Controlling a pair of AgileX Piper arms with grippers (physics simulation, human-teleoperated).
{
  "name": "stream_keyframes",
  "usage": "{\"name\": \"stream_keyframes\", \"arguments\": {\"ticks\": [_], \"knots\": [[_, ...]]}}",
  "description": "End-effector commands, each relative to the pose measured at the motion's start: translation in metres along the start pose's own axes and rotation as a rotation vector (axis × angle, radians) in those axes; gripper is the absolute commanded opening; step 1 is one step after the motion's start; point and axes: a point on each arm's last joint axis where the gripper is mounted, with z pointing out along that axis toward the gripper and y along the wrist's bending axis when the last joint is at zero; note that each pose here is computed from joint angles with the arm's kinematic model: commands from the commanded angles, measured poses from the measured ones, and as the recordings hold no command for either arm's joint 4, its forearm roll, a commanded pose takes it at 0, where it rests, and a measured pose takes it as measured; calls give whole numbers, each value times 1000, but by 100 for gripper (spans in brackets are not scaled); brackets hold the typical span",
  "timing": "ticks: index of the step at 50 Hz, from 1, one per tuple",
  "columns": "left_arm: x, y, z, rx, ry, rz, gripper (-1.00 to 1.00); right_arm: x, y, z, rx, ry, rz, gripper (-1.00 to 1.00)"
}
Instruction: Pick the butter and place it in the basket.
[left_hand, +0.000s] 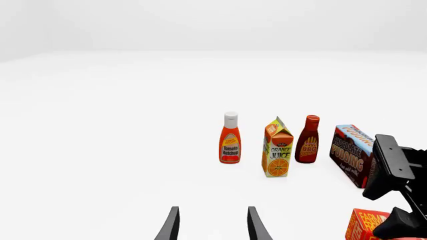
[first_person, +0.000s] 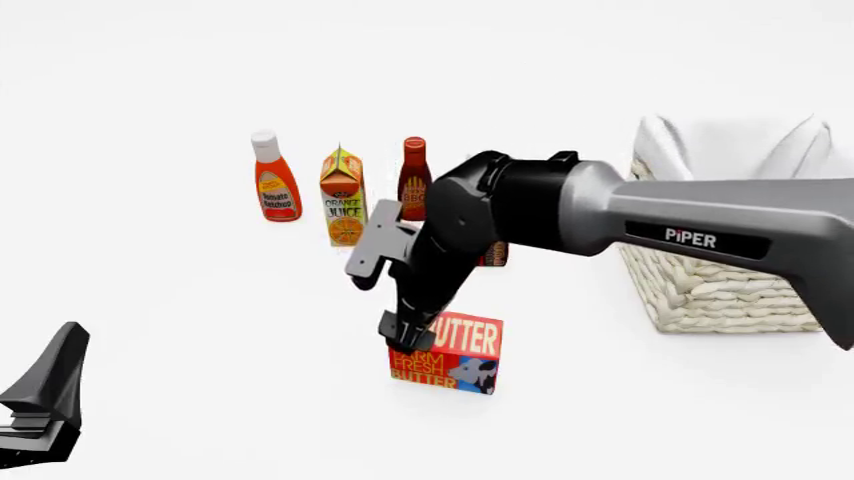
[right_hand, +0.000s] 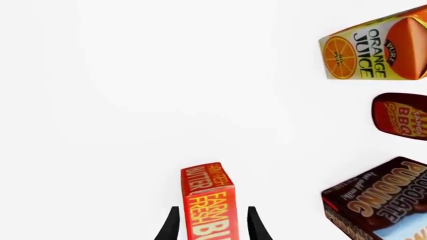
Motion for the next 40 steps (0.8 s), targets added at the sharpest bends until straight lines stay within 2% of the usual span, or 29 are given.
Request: {"name": "stream_keyframes", "arguments": {"ticks": [1,40], "knots": [[0,0,0,0,0,0,100,2,1,4,-4,7,5,100],[0,0,0,0,0,0,100,4,3,10,-8,14,24,100]]}}
